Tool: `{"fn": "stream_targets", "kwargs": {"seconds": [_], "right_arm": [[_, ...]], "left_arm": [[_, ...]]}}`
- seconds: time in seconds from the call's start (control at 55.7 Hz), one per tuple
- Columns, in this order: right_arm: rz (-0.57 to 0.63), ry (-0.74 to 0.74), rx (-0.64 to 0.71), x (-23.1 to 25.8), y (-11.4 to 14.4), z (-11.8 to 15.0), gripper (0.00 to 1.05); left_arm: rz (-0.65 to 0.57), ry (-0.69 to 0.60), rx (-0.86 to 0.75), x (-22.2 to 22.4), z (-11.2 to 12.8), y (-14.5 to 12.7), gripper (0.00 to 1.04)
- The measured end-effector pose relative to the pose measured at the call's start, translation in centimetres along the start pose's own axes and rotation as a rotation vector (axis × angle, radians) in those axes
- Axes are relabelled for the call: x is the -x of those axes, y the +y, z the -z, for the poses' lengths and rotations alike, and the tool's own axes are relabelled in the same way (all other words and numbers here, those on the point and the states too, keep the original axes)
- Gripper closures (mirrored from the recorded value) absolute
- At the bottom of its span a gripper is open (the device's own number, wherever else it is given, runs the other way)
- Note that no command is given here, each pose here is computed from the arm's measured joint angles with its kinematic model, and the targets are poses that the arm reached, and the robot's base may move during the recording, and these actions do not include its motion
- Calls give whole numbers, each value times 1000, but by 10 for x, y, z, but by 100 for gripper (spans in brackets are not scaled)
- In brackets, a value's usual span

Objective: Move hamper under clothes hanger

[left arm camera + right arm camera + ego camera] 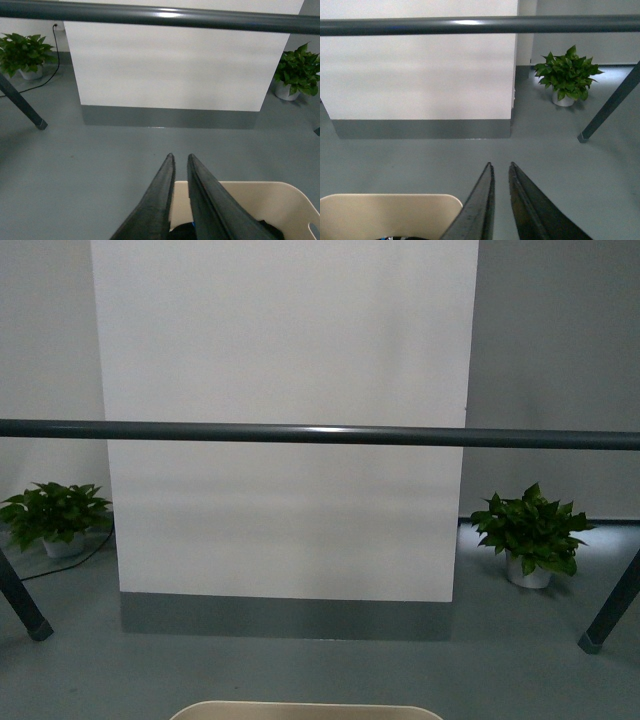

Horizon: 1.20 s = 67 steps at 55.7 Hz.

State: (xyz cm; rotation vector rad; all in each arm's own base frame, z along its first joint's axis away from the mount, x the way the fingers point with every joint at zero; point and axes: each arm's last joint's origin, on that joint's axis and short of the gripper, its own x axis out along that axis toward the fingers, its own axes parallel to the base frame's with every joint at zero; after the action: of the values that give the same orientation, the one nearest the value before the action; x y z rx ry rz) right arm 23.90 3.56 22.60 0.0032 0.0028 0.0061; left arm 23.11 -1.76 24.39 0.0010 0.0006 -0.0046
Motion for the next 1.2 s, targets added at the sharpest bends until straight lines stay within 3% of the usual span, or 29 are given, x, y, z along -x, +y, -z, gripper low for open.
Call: {"fn": "stream_targets", "kwargs": {"seconds": [0.072, 0.646, 1.203], "right_arm": [[3, 8, 4, 14, -7, 11, 104], [-10, 8, 3, 69, -32, 41, 103], [6, -8, 3, 99, -35, 56, 103]], "left_arm": [[0, 5, 2, 12, 12, 3, 102], [-2, 3, 3, 65, 51, 17, 101], [-3, 4, 3, 94, 67, 17, 101]]}}
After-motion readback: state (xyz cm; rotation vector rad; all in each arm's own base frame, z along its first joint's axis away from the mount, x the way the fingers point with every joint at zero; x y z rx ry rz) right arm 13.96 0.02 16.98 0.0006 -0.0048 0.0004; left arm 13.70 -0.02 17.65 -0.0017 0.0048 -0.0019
